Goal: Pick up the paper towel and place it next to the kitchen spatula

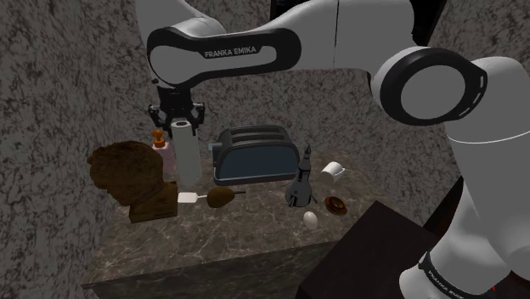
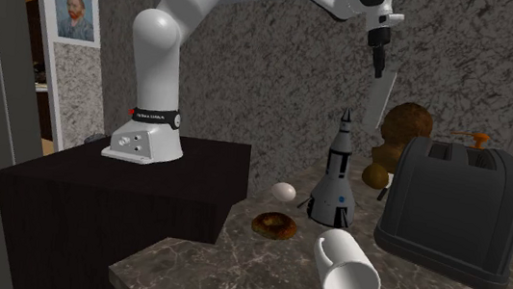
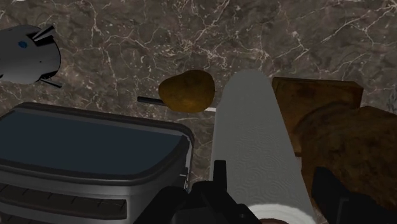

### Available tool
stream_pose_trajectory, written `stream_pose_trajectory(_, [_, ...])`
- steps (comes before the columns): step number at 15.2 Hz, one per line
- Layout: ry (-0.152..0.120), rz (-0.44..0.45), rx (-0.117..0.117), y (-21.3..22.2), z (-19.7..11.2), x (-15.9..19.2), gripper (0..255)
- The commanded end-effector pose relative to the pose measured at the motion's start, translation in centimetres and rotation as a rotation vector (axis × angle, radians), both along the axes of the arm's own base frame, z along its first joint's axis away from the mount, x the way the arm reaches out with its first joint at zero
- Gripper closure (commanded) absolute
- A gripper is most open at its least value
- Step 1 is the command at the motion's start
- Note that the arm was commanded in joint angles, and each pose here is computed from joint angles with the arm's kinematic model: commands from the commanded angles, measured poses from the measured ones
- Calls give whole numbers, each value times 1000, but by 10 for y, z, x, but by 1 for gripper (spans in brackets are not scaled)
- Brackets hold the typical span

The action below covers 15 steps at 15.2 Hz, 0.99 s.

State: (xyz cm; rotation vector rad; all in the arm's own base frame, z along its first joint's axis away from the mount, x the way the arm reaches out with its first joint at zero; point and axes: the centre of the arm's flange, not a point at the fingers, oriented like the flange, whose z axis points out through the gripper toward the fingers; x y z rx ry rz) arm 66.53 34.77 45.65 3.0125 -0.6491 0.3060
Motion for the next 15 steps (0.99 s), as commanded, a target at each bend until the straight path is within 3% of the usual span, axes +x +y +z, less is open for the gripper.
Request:
stream_pose_trajectory(1, [0, 0, 0, 0, -12, 0, 255])
stream_pose_trajectory(15, [0, 0, 0, 0, -86, 0, 255])
